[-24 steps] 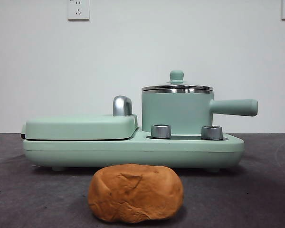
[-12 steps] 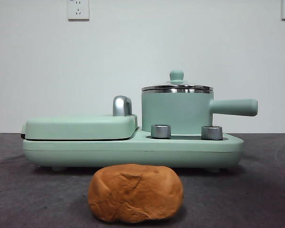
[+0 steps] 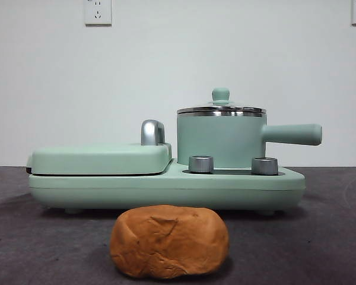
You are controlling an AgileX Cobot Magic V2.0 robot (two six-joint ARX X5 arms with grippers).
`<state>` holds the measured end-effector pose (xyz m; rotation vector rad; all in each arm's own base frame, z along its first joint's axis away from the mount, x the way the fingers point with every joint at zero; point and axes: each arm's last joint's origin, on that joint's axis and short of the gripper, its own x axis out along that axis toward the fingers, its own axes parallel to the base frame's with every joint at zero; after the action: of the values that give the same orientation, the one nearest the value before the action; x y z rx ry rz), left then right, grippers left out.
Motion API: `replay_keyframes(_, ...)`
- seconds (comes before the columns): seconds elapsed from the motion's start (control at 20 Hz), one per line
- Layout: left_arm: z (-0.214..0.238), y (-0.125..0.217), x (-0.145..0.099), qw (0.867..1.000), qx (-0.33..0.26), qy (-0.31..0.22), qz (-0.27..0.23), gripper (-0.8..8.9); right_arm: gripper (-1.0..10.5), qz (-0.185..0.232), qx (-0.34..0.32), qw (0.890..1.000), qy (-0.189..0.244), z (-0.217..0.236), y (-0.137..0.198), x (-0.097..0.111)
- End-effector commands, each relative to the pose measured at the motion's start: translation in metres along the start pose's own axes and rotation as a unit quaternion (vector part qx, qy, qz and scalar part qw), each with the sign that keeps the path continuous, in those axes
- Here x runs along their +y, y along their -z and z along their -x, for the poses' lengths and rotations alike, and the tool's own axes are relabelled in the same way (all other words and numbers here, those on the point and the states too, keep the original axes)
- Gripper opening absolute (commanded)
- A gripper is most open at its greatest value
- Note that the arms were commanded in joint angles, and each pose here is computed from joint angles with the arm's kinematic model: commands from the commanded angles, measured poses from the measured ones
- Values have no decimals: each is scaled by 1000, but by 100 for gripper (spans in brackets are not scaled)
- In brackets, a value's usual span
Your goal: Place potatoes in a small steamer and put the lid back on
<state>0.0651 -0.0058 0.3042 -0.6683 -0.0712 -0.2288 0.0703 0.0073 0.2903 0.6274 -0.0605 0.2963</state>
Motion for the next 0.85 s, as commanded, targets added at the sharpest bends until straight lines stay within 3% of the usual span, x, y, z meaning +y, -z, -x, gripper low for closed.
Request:
replay_keyframes(0.05, -7, -12, -13, 996, 58, 40, -48, 8, 15, 46, 43, 998, -22, -8, -13, 11)
replay_keyframes(0.3, -27, -19, -20, 981, 161, 74, -83, 9, 15, 122, 139, 980, -66, -30, -26, 19)
replay_keyframes(0.45, -37, -19, -20, 967, 204, 88, -124, 9, 15, 167, 191, 963, -86, -41, -28, 20)
replay_keyframes(0.85, -52, -10, -21, 905, 275, 143, -290, 9, 16, 304, 261, 905, -141, -57, -15, 26)
